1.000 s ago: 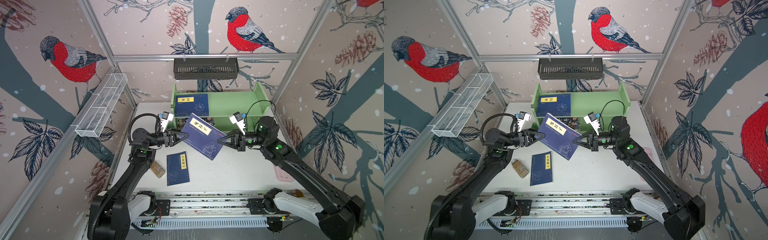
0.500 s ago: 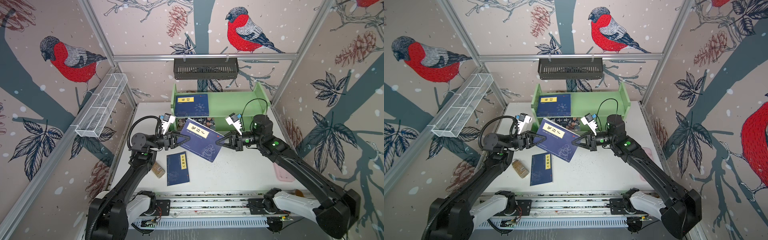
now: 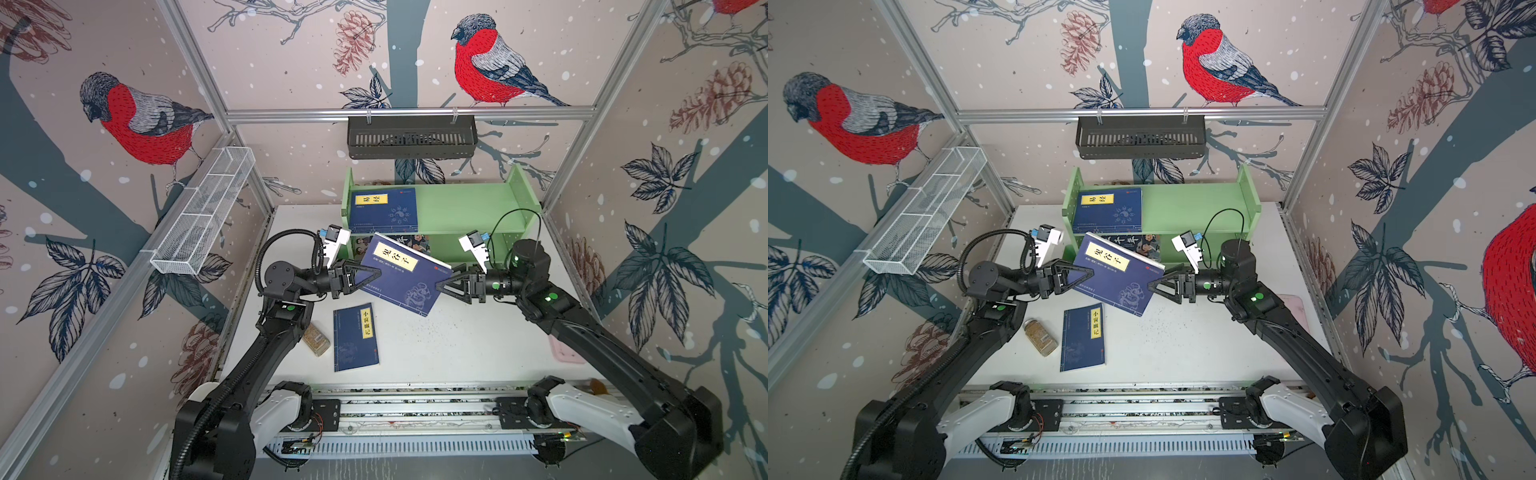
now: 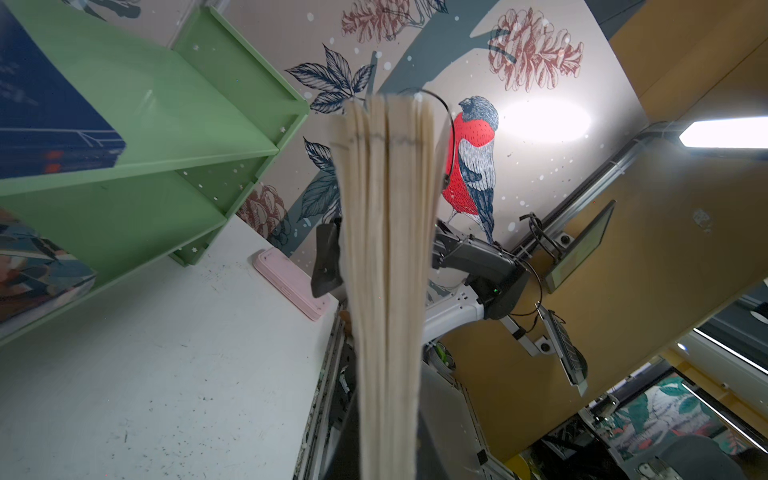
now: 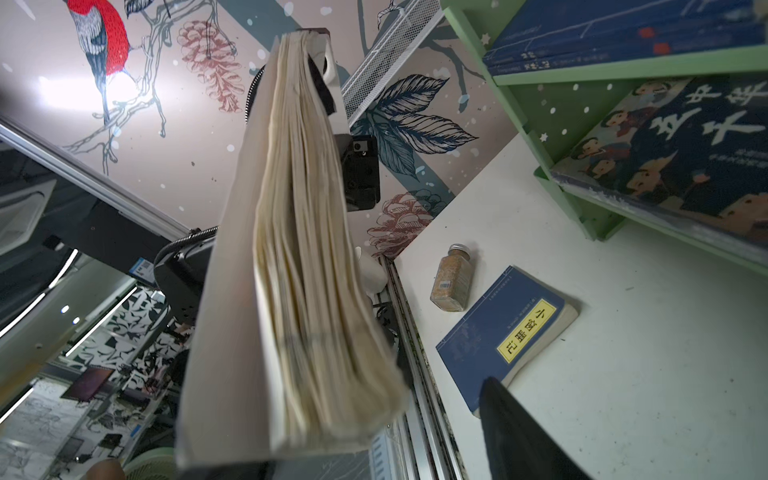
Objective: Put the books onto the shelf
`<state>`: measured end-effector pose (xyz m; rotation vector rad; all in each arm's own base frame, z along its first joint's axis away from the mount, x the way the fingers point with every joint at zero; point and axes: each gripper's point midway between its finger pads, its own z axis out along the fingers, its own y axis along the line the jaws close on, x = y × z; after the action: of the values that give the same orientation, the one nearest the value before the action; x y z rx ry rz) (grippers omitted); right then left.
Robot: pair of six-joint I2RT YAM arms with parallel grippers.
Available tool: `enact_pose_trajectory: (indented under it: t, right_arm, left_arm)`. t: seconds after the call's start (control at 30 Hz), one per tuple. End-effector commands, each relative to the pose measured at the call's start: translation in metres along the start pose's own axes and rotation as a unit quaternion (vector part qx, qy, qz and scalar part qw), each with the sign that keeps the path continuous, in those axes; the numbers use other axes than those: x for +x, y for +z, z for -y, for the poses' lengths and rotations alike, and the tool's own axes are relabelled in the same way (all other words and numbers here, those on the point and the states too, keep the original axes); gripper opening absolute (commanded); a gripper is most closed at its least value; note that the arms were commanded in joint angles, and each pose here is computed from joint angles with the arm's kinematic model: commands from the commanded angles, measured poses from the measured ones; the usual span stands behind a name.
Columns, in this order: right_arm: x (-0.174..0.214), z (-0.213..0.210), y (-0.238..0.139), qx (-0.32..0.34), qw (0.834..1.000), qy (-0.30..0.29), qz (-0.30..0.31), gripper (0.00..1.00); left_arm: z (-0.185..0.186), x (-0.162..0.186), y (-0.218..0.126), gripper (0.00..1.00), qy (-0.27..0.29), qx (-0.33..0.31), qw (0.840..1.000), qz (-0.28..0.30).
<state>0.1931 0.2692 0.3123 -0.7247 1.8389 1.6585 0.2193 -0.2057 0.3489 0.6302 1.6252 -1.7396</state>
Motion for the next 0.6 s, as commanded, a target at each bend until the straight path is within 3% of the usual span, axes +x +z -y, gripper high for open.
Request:
enact_pose_trajectory:
  t: [0.0, 0.17, 0.57]
  right_arm:
    - [-0.027, -0.014, -0.009, -0.003, 0.996, -0.018, 0.087, 0.78]
    - [-0.034, -0.017, -0.023, 0.013, 0.984, 0.001, 0.175, 0.88]
    - [-0.033, -0.006, 0.007, 0.036, 0.984, 0.011, 0.172, 0.84]
  left_arm:
    - [-0.014, -0.018, -0.003, 0.00, 0.002, -0.032, 0.999, 0.039]
    - [-0.009, -0.037, -0.004, 0.00, -0.013, -0.024, 0.996, 0.081]
    - [-0.009, -0.044, -0.010, 0.00, -0.050, -0.017, 0.991, 0.124]
